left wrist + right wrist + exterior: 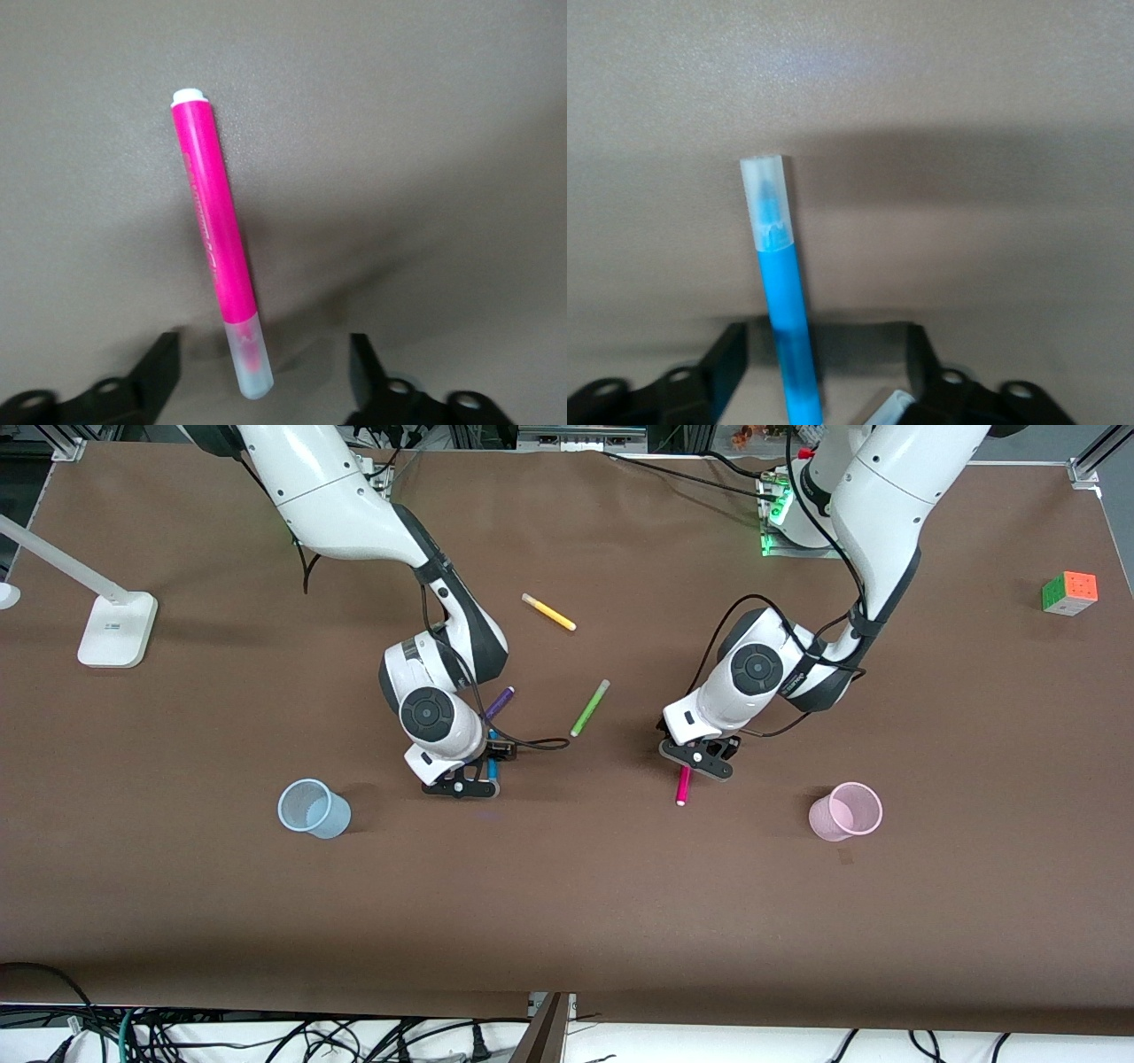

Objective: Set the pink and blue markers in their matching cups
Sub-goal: 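Carry the blue marker to the blue cup while the left gripper carries pink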

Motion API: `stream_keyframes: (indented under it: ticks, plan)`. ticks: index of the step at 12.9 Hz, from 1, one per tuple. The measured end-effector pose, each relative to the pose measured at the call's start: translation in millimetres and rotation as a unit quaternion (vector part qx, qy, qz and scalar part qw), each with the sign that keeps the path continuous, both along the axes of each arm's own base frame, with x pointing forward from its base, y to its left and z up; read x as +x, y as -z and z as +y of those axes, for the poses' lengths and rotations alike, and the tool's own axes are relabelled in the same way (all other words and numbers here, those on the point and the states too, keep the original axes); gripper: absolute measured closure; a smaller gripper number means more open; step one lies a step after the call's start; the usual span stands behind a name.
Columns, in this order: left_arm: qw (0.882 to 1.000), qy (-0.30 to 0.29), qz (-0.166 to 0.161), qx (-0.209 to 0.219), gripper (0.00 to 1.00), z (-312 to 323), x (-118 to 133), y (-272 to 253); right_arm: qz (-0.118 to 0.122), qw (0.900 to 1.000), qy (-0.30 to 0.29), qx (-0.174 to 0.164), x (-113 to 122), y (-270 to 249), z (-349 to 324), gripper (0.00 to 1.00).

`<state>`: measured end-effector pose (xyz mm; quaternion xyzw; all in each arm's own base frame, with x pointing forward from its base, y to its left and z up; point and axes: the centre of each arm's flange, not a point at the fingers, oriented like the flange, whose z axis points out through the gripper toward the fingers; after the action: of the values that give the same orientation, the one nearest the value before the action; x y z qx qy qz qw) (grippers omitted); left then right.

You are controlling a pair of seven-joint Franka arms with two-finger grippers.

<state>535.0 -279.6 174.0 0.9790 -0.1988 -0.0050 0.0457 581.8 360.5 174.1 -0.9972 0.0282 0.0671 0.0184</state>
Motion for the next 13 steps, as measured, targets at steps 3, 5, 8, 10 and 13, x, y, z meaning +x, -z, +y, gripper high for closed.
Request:
stream_keyframes:
  ticks: [3, 5, 8, 10, 13]
  plan:
    - [1.0, 0.003, -0.002, 0.001, 0.56, 0, 1, -1, -0.004, 1.0, 0.0, -0.001, 2, -3, -2, 0.63]
    - [1.0, 0.006, -0.005, 0.001, 0.77, -1, 2, -2, -0.007, 1.0, 0.0, 0.001, 3, -4, -1, 0.83]
    - [0.998, 0.059, -0.017, 0.001, 0.83, 0, 9, -11, -0.016, 1.0, 0.001, 0.004, 9, -10, -1, 0.83]
    - [0.996, 0.088, -0.008, 0.017, 0.83, 8, 18, -27, -0.004, 1.0, 0.006, -0.001, 21, -34, -8, 0.83]
    - [0.987, 0.137, 0.049, 0.065, 0.83, 33, 36, -72, 0.039, 0.999, 0.023, -0.01, 49, -110, -37, 0.83]
